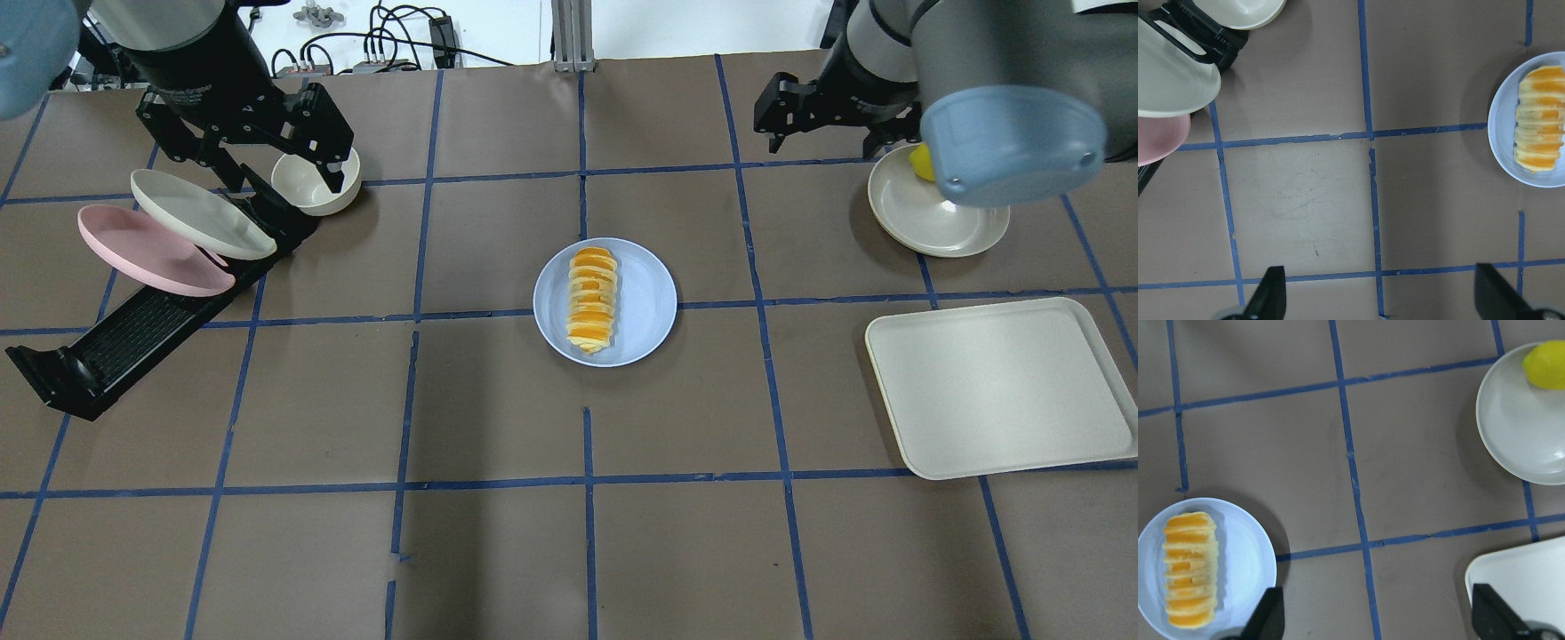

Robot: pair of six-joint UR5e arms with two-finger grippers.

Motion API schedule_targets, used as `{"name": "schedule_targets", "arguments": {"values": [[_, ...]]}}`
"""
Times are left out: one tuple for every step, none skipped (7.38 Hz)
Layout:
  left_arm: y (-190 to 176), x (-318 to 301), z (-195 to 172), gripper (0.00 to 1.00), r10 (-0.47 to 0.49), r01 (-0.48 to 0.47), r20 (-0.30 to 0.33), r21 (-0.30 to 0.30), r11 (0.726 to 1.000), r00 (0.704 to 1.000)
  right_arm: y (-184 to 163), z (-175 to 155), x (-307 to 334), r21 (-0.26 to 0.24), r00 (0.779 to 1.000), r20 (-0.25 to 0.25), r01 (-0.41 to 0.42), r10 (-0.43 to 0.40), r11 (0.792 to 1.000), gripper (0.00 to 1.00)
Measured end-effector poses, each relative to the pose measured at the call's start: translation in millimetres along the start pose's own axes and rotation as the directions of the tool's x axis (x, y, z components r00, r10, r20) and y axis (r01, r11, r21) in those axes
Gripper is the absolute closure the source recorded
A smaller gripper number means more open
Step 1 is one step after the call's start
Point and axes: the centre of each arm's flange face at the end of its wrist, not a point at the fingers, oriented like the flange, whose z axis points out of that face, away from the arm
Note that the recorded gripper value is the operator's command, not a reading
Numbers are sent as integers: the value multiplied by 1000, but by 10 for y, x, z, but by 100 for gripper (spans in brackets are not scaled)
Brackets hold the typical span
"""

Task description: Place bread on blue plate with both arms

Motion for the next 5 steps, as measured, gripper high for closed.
{"name": "schedule_targets", "arguments": {"values": [[-3, 0, 4, 0, 1, -1, 0, 0, 1000, 1000, 193, -220, 67, -54, 1000, -7, 10, -11, 998, 0], [-4, 0, 2, 0, 3, -3, 0, 0, 1000, 1000, 406, -376, 104, -117, 1000, -11, 12, -13, 993, 0], [-1, 0, -7, 0, 3, -3, 0, 2, 1000, 1000, 538, -463, 114, -159, 1000, -13, 12, -15, 987, 0], [5, 0, -17, 0, 3, -3, 0, 3, 1000, 1000, 611, -532, 108, -179, 1000, -14, 15, -18, 984, 0], [11, 0, -26, 0, 3, -3, 1, 5, 1000, 1000, 643, -572, 107, -190, 1000, -13, 17, -20, 982, 0]]}}
